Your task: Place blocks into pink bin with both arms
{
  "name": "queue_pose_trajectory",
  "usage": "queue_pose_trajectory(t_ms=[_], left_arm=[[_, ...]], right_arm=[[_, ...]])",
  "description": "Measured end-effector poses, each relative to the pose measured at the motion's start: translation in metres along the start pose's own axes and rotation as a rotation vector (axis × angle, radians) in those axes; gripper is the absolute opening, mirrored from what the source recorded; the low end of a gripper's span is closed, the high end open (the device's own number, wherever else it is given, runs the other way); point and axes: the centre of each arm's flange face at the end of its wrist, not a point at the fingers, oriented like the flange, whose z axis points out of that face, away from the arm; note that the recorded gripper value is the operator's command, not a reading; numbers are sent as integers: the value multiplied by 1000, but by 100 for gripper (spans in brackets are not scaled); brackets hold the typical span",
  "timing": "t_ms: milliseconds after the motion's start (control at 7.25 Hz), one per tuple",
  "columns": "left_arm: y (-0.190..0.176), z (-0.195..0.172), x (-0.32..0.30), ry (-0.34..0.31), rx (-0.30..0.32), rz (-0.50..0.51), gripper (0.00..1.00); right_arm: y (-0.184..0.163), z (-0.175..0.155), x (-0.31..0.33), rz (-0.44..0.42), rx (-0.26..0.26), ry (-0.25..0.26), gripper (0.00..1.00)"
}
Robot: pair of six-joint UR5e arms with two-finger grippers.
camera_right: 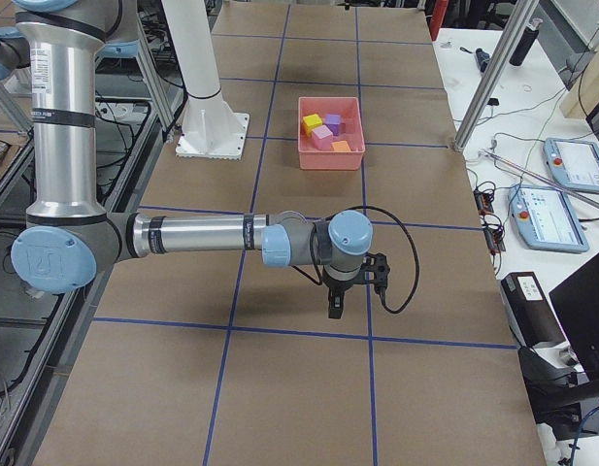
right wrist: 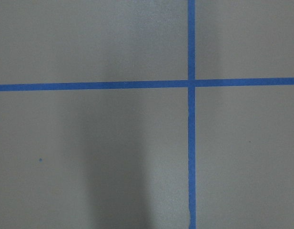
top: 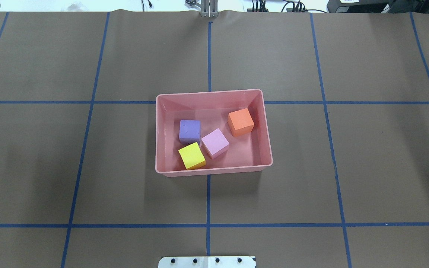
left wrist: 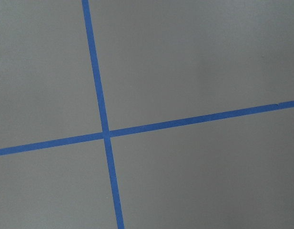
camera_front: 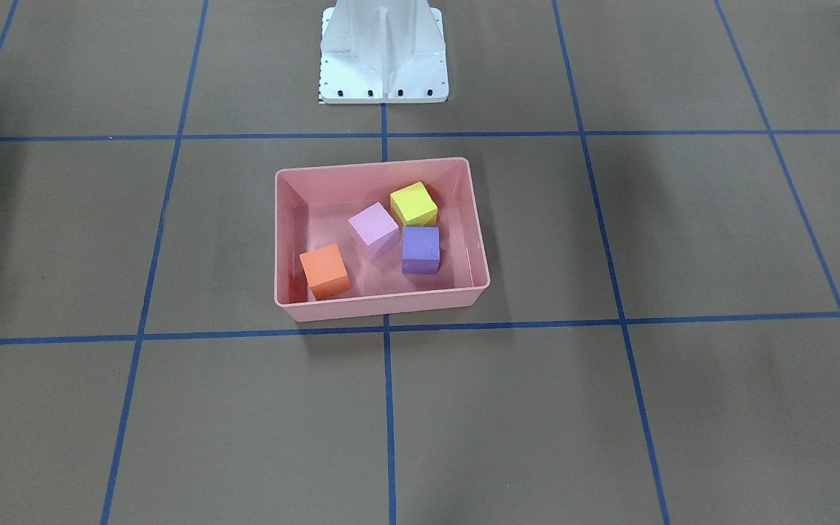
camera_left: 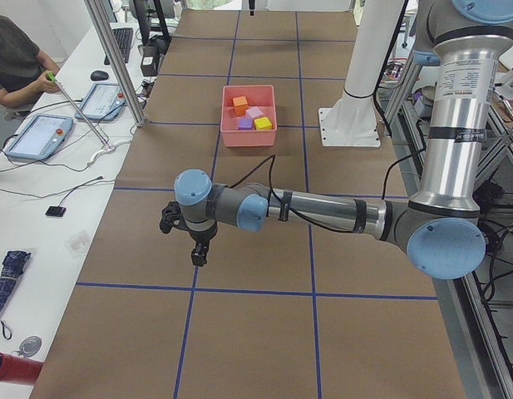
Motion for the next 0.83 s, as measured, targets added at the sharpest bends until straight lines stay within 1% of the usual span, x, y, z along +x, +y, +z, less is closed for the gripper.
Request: queue_pose_trajectory(t_ms=[552,828], left_arm=[[-2,-2,3,1,10,10,100],[0,-8,8,4,21,7,100]], right_arm=[[-2,1,1,3,-1,3,99],[-8,-9,-11,-21,20,-3,99]])
